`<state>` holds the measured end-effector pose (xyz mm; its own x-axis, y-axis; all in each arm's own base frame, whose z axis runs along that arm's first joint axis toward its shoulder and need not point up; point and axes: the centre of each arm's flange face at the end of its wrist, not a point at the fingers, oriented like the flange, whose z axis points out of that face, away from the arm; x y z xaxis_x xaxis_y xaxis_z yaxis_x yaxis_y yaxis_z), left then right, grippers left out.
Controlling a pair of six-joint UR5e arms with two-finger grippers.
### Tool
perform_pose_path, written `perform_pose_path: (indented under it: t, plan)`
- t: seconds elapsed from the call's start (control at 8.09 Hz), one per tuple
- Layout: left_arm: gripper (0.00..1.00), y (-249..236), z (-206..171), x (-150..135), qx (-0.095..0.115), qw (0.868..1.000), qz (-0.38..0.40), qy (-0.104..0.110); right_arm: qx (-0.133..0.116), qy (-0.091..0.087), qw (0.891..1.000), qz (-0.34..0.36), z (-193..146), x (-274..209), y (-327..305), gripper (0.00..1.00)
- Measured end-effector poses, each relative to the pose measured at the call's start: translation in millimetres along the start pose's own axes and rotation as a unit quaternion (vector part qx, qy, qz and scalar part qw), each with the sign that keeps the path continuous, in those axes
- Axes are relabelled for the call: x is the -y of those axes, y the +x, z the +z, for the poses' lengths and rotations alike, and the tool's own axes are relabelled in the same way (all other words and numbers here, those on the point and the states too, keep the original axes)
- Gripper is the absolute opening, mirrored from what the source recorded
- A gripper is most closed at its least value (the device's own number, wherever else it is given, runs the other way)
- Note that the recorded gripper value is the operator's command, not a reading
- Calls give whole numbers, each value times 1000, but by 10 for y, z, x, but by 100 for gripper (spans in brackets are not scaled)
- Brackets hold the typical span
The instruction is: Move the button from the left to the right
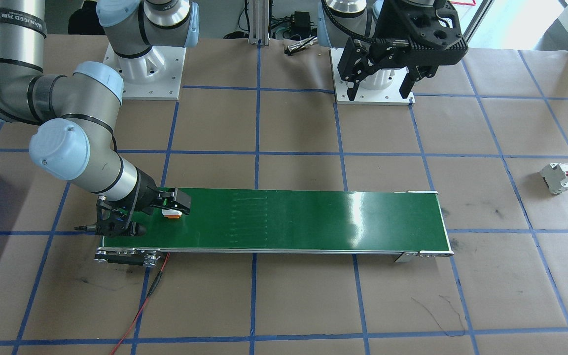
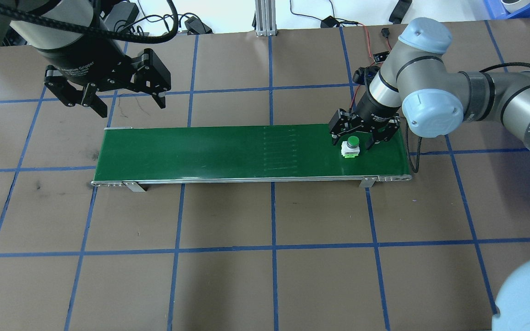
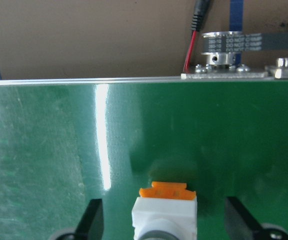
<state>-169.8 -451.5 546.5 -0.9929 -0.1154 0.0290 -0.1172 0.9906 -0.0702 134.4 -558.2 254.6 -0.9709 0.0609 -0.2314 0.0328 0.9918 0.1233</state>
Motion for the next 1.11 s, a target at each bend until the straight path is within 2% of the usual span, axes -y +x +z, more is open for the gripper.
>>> perform_pose_path:
  t: [0.25, 0.37, 0.49, 0.62, 0.87, 1.11]
  plan:
    - [100, -1, -8, -7, 0, 1000, 0, 1, -32, -15, 998, -50, 43, -23, 74, 4]
    - [100, -2, -11, -9, 0, 1000, 0, 1, -42, -21, 997, -61, 43, -33, 96, 2]
    - [100, -2, -16, -13, 0, 1000, 0, 2, -63, -20, 995, -72, -17, -30, 124, 2]
    - [100, -2, -18, -14, 0, 1000, 0, 2, -91, -11, 992, -89, -140, 8, 162, 3]
    - [100, -3, -24, -19, 0, 1000, 0, 2, -143, 21, 983, -115, -573, 131, 242, 3]
    - [100, -4, -27, -21, -1, 1000, 0, 3, -161, 40, 976, -144, -996, 190, 684, 4]
